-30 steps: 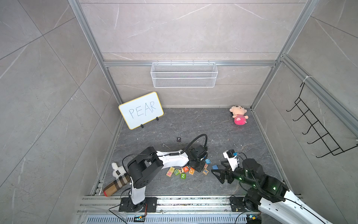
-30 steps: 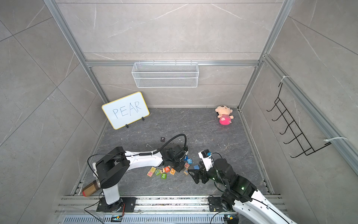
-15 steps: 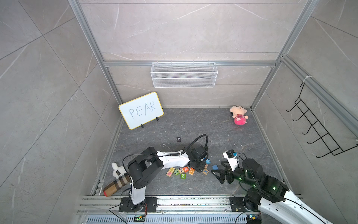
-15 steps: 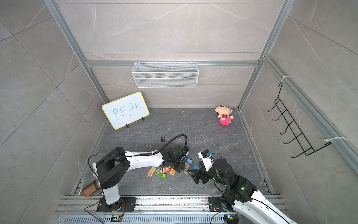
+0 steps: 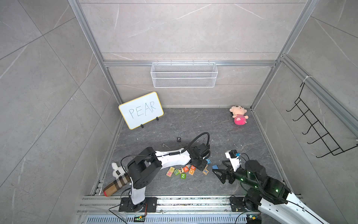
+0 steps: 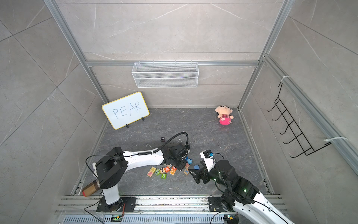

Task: Spell the uppercase word “pear” with letter blocks
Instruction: Pick up the letter block from the center of the board, then place the letter block at the center of the board.

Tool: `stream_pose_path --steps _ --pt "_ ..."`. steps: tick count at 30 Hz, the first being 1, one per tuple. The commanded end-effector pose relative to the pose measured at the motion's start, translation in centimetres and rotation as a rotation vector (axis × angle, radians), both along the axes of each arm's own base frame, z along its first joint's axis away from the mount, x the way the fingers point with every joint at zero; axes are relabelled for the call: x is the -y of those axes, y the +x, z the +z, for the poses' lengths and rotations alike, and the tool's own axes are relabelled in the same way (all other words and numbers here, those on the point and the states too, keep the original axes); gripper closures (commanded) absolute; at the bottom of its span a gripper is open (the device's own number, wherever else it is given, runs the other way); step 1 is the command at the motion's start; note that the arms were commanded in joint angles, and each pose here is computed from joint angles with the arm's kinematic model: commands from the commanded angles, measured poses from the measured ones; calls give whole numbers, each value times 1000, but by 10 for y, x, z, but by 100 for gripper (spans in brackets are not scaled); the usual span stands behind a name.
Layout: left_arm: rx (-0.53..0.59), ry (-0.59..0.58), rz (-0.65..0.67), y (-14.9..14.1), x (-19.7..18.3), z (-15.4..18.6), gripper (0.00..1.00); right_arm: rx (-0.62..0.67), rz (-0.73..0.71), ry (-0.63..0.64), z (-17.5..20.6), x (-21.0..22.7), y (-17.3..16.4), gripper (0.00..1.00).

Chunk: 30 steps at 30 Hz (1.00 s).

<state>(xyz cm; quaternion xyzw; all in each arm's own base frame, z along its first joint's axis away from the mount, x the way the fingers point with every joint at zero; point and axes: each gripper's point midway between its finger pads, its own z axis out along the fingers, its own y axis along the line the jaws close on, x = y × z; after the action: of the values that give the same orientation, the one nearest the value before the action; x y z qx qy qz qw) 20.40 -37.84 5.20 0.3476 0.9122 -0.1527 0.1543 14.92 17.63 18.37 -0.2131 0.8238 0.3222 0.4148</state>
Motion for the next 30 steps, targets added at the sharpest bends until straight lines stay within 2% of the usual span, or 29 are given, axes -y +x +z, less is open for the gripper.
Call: stream_pose_path --steps 1,6,11,14,17,19,22,25,30 --pt "54 -57 -4 14 4 42 70 12 -17 4 -1 2 2 1" --pt "71 -106 -16 26 8 62 71 29 -77 2 1 12 6 1" --pt "69 -149 49 54 -3 91 72 31 -251 -44 7 31 28 1" --pt "100 -173 109 78 -15 110 72 -22 -370 -114 7 35 49 1" --pt "133 -185 191 104 -30 117 72 -76 -359 -200 7 14 71 1" --pt "148 -184 241 123 -39 118 71 -108 -363 -242 5 -1 86 1" --pt "169 -133 303 146 -52 113 72 -134 -334 -231 2 -26 103 1" --pt "187 -89 334 160 -57 106 72 -149 -308 -212 -2 -44 112 1" --pt "172 -11 375 176 -62 86 73 -159 -326 -223 -11 -48 123 1"
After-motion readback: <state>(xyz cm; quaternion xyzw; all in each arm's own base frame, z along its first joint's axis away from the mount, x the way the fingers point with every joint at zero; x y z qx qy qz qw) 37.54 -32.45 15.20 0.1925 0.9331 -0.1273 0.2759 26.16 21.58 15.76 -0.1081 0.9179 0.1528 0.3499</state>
